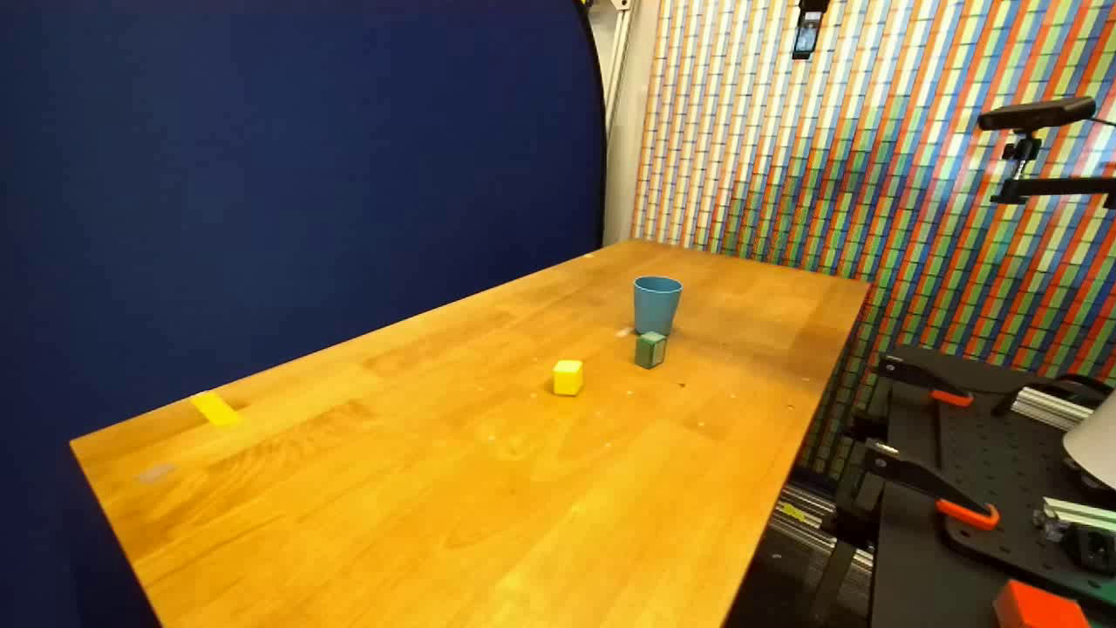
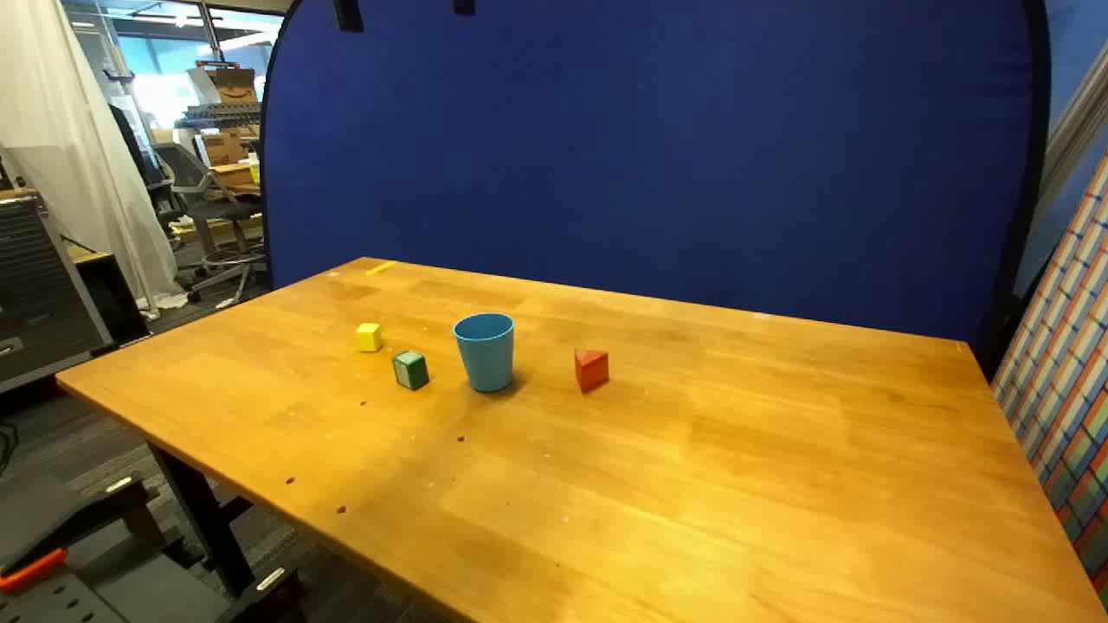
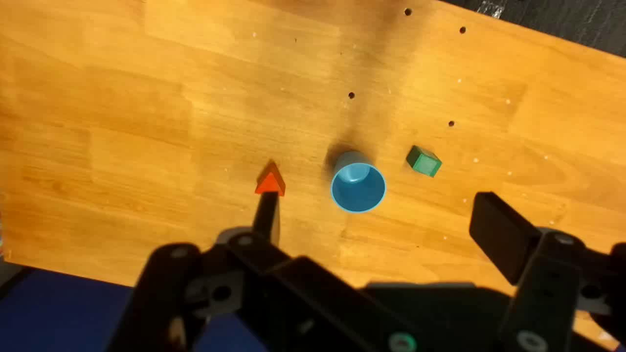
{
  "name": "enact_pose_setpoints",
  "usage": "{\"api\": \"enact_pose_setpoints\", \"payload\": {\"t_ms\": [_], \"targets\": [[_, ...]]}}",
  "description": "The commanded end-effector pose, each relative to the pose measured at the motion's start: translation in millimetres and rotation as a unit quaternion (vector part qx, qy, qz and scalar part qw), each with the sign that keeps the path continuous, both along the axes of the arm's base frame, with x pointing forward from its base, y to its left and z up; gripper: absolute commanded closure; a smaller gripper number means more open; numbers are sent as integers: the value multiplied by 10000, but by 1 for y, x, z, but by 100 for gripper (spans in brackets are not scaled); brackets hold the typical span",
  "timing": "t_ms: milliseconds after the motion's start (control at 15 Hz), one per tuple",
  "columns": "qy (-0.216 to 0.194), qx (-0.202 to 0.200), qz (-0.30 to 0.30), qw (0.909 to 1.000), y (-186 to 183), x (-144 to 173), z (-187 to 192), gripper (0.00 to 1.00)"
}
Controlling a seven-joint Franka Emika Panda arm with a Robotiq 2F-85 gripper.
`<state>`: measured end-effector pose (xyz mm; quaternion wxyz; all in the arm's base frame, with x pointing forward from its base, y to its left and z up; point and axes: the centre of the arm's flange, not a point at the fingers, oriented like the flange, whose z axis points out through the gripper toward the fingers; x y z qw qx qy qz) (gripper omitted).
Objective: Put the yellow block in the cup
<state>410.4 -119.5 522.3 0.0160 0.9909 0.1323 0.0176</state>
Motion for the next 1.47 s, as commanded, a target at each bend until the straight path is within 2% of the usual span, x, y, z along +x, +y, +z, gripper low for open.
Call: {"api": "enact_pose_setpoints", "payload": {"t_ms": [0, 467, 533, 733, 867, 1200, 1400], "targets": [[-23, -5, -1, 10000, 0, 1, 1, 0], [-96, -18, -7, 10000, -1, 1, 9, 0], [-96, 84, 21, 9999, -7, 8, 5, 0], [-111, 456, -15, 9989, -1, 78, -29, 0], [-21, 594, 155, 9981, 20, 107, -52, 0], [470, 460, 626, 9959, 90, 183, -141, 0], [920, 478, 1100, 9885, 144, 213, -203, 0]]}}
